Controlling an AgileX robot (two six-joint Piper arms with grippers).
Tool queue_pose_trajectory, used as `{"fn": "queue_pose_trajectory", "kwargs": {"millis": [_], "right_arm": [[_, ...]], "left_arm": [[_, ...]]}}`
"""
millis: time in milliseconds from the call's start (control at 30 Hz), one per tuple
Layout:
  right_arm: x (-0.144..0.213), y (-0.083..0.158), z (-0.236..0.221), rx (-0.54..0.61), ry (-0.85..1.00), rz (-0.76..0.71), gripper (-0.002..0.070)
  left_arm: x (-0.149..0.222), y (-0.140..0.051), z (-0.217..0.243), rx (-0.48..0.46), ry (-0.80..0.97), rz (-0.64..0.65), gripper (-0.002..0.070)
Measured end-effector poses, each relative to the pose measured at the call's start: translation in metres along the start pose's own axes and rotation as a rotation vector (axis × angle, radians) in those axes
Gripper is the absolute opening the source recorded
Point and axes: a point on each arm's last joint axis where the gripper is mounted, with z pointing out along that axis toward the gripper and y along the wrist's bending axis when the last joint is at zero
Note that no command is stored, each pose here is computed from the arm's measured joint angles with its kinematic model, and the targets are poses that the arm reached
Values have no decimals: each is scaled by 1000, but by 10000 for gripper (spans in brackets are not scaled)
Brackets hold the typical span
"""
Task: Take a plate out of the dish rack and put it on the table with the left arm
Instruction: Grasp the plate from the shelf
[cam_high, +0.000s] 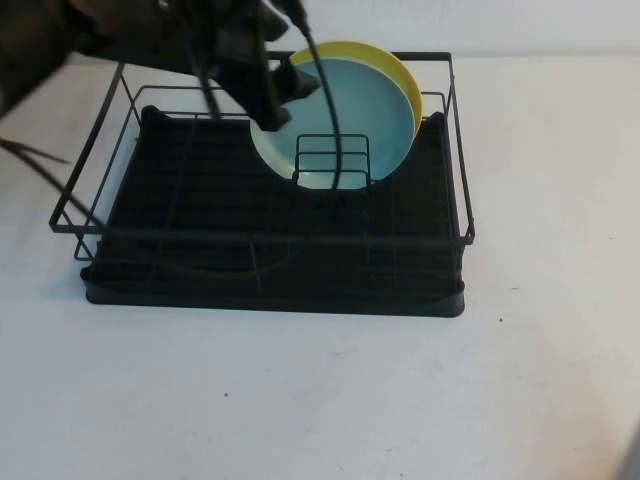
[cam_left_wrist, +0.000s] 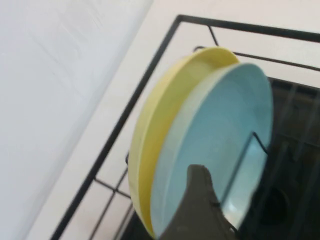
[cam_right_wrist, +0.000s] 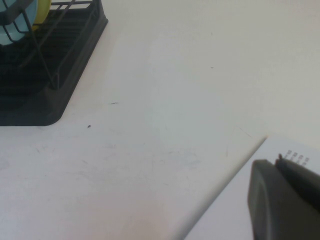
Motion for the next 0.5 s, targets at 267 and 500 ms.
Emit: {"fn": "queue_pose_trajectory", "kwargs": {"millis": [267, 500], "right_arm": [[0, 0, 0, 0, 0, 0, -20], [0, 0, 0, 0, 0, 0, -20]], "left_arm": [[13, -10, 59, -6, 16, 50, 477], [19, -5, 72, -94, 7, 53, 460]]}}
